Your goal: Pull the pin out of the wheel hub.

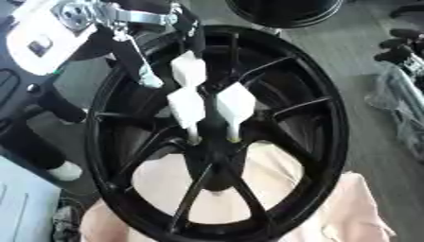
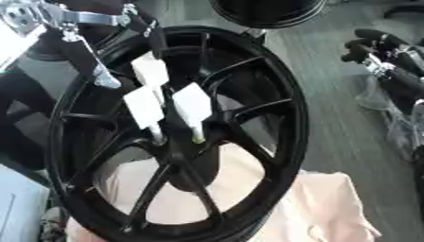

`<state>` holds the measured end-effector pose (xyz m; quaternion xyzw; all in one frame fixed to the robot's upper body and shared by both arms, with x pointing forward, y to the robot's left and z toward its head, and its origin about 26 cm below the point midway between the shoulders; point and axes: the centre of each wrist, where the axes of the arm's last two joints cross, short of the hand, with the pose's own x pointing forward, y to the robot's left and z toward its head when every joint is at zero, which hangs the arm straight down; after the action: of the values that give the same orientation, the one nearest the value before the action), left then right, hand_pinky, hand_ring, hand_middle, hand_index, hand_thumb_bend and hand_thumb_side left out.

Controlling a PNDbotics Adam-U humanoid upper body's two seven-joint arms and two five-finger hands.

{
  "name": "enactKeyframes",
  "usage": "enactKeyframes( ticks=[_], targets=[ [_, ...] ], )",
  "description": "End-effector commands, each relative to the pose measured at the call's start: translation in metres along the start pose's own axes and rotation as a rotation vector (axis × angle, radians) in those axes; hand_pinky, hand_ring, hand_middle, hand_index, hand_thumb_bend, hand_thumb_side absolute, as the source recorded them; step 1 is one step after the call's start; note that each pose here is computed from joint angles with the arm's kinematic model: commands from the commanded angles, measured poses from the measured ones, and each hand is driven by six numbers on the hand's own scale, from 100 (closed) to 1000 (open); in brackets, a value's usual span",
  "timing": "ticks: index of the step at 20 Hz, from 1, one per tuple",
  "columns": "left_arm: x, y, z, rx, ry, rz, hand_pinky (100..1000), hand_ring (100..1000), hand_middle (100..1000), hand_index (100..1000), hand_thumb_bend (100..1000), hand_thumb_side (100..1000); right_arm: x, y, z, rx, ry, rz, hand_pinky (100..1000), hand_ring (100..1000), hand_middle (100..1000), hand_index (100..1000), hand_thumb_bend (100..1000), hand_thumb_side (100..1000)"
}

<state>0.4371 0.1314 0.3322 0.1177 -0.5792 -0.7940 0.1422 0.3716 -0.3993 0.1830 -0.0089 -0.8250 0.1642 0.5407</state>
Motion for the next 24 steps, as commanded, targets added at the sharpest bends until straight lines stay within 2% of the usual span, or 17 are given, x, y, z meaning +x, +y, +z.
enactKeyframes(
  ticks=[1,10,17,20,24],
  targets=[
    [0.003,0.016,0.007,-0.133,-0.104,-0.151,851,851,816,797,509,100,0.011,-0.005,-0.004,0.002,-0.022,0.031,976,724,723,850,386,379],
    [0.0,0.007,-0.002,-0.173,-0.095,-0.152,844,837,785,775,406,100,0.012,-0.005,-0.006,0.008,-0.023,0.031,977,724,725,851,384,380],
    [-0.002,0.006,-0.003,-0.176,-0.102,-0.151,833,814,735,746,370,100,0.012,-0.005,-0.006,0.004,-0.021,0.029,978,724,725,851,383,382],
    [0.0,0.008,-0.003,-0.165,-0.11,-0.142,819,787,674,704,332,100,0.012,-0.005,-0.006,0.006,-0.019,0.031,978,725,726,851,383,383],
    [0.002,0.01,-0.002,-0.162,-0.104,-0.138,804,762,638,627,315,100,0.012,-0.005,-0.006,0.007,-0.017,0.033,979,725,726,852,380,384]
  ],
)
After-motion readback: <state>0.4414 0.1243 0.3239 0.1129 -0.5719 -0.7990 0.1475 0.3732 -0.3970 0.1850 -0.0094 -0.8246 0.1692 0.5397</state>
